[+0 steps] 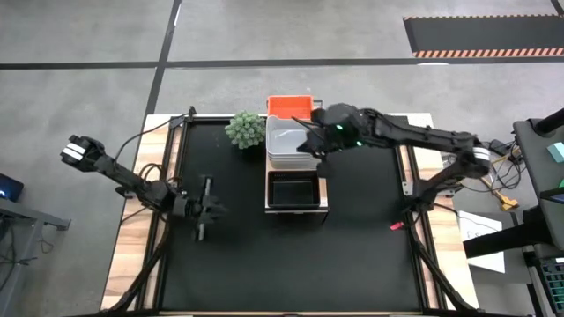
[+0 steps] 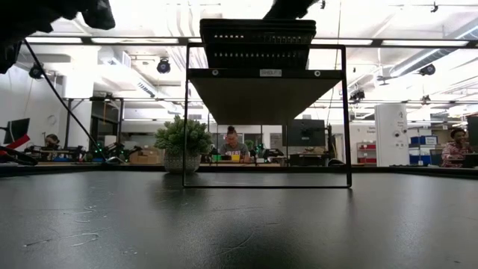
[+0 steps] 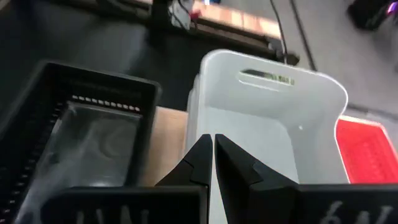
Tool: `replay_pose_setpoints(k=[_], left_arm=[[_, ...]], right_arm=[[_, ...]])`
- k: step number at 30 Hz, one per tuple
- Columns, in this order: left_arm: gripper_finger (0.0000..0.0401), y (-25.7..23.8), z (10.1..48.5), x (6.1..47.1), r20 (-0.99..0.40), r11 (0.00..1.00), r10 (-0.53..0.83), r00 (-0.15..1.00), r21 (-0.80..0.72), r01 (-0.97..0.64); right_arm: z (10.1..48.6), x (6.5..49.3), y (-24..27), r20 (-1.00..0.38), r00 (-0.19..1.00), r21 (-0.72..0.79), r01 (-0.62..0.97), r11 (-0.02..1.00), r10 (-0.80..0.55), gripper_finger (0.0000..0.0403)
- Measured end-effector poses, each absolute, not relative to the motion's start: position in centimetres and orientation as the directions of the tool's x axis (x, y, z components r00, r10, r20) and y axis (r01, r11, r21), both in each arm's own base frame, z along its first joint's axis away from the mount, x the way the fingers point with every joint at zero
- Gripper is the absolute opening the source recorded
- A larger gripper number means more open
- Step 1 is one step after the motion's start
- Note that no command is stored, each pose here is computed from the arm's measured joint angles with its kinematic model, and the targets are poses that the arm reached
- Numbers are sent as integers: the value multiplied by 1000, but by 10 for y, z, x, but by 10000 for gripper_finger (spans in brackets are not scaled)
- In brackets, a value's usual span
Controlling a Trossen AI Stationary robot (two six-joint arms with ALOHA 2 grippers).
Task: Stack baskets on shelf by color
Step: Return to Home Position
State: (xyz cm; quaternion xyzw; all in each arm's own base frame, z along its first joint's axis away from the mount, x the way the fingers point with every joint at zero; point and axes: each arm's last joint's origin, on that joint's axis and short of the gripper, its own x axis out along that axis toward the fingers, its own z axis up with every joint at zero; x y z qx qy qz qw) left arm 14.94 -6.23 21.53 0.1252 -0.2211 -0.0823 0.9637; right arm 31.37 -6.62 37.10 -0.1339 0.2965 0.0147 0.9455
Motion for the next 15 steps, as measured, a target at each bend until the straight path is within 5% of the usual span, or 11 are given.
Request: replay_pose_setpoints(k=[5, 15], left_arm=[[10, -61, 213, 147, 347, 950, -218, 912, 290, 117], [10, -46, 207, 135, 181, 971, 72, 981, 213, -110]], right_arm=[[364, 287, -50, -431, 901, -302, -105, 948, -38, 11], [345, 234, -41, -236, 970, -376, -42, 926, -52, 11]])
